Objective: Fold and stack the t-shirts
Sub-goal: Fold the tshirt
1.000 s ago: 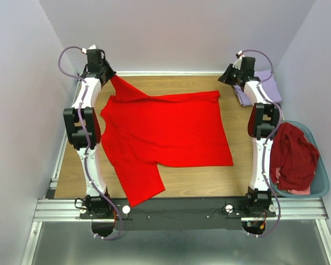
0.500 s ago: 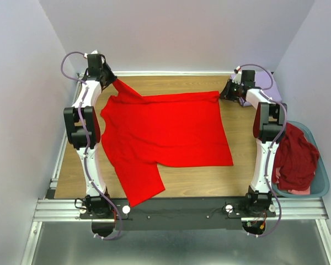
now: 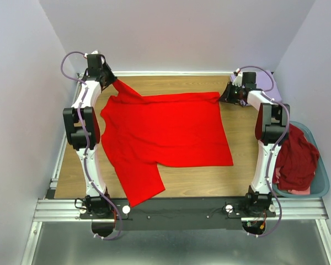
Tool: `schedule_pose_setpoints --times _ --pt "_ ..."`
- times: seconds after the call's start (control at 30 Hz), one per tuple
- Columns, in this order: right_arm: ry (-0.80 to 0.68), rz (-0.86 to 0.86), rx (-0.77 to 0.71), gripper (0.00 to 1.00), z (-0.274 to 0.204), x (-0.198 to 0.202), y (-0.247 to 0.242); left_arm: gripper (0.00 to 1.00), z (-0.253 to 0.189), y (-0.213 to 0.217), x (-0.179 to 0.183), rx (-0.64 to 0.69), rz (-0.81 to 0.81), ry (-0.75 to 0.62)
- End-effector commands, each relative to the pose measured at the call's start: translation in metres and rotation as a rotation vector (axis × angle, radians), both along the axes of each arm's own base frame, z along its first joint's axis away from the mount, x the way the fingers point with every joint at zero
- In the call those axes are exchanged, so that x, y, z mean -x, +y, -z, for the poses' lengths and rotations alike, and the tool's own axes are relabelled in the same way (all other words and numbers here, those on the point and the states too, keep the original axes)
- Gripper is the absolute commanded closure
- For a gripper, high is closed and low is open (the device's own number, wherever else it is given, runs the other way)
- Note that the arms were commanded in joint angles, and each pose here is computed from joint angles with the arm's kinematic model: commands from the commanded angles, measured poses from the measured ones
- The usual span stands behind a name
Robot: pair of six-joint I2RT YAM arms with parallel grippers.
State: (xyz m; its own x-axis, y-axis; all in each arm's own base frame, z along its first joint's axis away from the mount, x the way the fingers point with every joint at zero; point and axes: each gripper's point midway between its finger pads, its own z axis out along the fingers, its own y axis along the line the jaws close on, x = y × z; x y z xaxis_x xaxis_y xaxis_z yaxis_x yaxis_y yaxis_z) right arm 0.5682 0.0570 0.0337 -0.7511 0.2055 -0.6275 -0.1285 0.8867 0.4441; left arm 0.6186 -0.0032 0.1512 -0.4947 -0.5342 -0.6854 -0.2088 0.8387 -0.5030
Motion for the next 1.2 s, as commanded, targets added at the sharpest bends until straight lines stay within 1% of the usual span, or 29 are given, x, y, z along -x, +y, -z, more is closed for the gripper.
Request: schedule_pose_setpoints --times 0.0,0.3,0.53,0.83,1.0,1.17 --pt "-0.030 -0.047 -0.003 0.71 -0.017 0.009 0.001 1.00 -0.029 -0.004 0.007 -0.015 0.031 -0.049" --pt "-0.047 -0.088 -0.074 0.71 -0.025 0.002 0.013 1.00 -0.029 -0.003 0.008 -0.022 0.033 -0.050" --pt "-0.024 -0.040 -0.078 0.71 -0.011 -0.009 0.009 1.00 -0.025 -0.004 0.008 -0.021 0.038 -0.041" --pt "0.004 -0.029 -0.105 0.71 0.005 -0.013 0.011 1.00 -0.024 -0.004 0.008 -0.020 0.042 -0.038" --pt "0.023 0.002 -0.068 0.71 0.010 -0.004 0.005 1.00 -0.024 -0.005 0.009 -0.020 0.044 -0.037" --pt "0.045 0.083 -0.013 0.72 0.016 -0.001 -0.010 1.00 -0.023 -0.005 0.009 -0.019 0.047 -0.034"
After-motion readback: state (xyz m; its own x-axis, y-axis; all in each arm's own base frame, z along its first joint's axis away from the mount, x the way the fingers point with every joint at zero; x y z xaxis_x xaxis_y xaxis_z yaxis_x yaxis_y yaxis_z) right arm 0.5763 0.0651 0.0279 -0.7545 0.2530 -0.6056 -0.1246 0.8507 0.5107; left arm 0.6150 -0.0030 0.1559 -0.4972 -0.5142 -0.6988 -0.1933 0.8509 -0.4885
